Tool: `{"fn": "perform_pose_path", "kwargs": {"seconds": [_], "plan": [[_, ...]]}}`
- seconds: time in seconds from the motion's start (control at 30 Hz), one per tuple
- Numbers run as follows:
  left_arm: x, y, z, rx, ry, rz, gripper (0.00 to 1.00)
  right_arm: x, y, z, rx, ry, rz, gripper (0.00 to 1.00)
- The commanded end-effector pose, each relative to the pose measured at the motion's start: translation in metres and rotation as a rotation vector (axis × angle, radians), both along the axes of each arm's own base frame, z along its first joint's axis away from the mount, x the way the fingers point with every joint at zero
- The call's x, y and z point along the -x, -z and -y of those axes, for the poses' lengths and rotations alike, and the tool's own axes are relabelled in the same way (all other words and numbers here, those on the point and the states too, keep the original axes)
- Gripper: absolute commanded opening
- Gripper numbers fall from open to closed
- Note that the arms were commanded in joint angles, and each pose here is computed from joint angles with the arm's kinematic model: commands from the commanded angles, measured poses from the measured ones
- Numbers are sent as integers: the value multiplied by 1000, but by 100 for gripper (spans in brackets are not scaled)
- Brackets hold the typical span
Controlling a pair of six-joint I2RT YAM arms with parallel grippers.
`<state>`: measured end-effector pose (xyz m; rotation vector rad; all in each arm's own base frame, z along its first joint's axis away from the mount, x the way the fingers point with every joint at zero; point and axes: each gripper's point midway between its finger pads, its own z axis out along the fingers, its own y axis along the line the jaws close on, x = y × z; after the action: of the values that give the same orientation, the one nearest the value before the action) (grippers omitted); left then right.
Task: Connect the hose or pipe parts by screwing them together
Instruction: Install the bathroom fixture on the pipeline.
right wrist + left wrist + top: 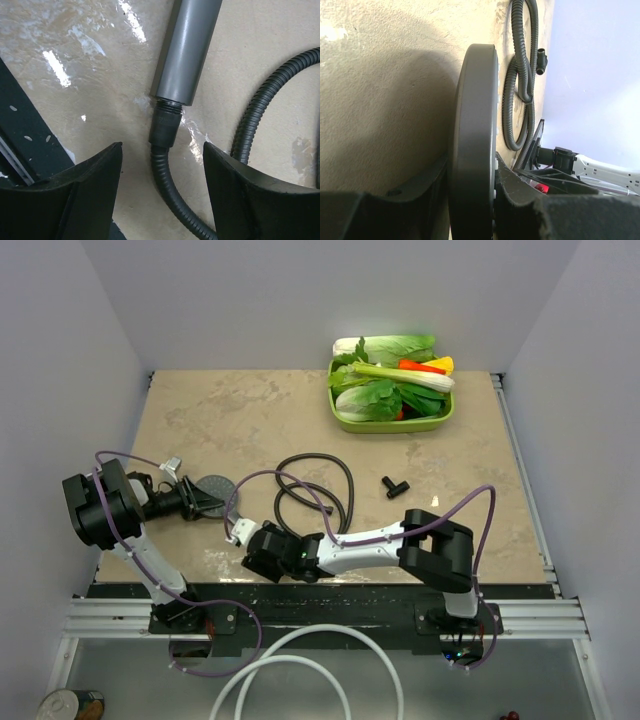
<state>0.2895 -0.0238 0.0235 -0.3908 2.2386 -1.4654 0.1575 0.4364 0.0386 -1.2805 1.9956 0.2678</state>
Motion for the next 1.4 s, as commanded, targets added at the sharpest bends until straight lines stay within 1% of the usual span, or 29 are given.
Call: {"fn": "perform_pose_path", "kwargs": {"seconds": [0.0,0.2,0.37,0.57,0.67,0.8,0.83,0.9,0.93,1.0,1.07,1.1,1.13,1.17,1.2,1.23,1.27,1.3,1.37], "plan": [[-10,3,-10,-79,3,89,0,-13,-26,-22,-81,9,48,68],[-10,2,-10,-76,3,92,0,-23,-17,-25,-97,32,27,65],[-10,1,-10,-78,5,98,0,-30,-4,-25,-106,46,-27,60],[-10,-1,-10,-78,6,104,0,-32,0,-23,-108,52,-54,58],[-10,-1,-10,-77,7,105,0,-32,3,-23,-108,55,-68,56],[-10,-2,-11,-82,5,113,0,-31,4,-27,-132,61,-104,45],[-11,-2,-11,-83,7,116,0,-32,4,-28,-138,65,-112,40],[-10,-3,-10,-82,8,116,0,-33,6,-26,-144,79,-133,34],[-10,-3,-11,-81,6,114,0,-35,6,-26,-156,79,-149,30],[-10,-3,-10,-79,7,116,0,-36,3,-27,-183,88,-179,28],[-10,-4,-10,-74,8,117,0,-36,-4,-31,-246,66,-245,25],[-10,-4,-10,-75,10,120,0,-36,-13,-39,-303,42,-266,24],[-10,-3,-10,-73,9,118,0,-41,-12,-34,-329,43,-291,23],[-9,-4,-9,-71,9,117,0,-30,-17,-39,-374,-11,-367,22],[-10,-4,-10,-71,9,119,0,-31,-31,-47,-443,-42,-374,22],[-10,-4,-10,-72,11,123,0,-32,-30,-44,-464,-50,-402,21],[-9,-4,-9,-69,12,118,0,-24,-37,-47,-499,-93,-451,21],[-10,-4,-9,-70,13,122,0,-25,-42,-51,-536,-117,-461,20],[-10,-5,-9,-70,12,124,0,-23,-43,-52,-561,-140,-512,20]]}}
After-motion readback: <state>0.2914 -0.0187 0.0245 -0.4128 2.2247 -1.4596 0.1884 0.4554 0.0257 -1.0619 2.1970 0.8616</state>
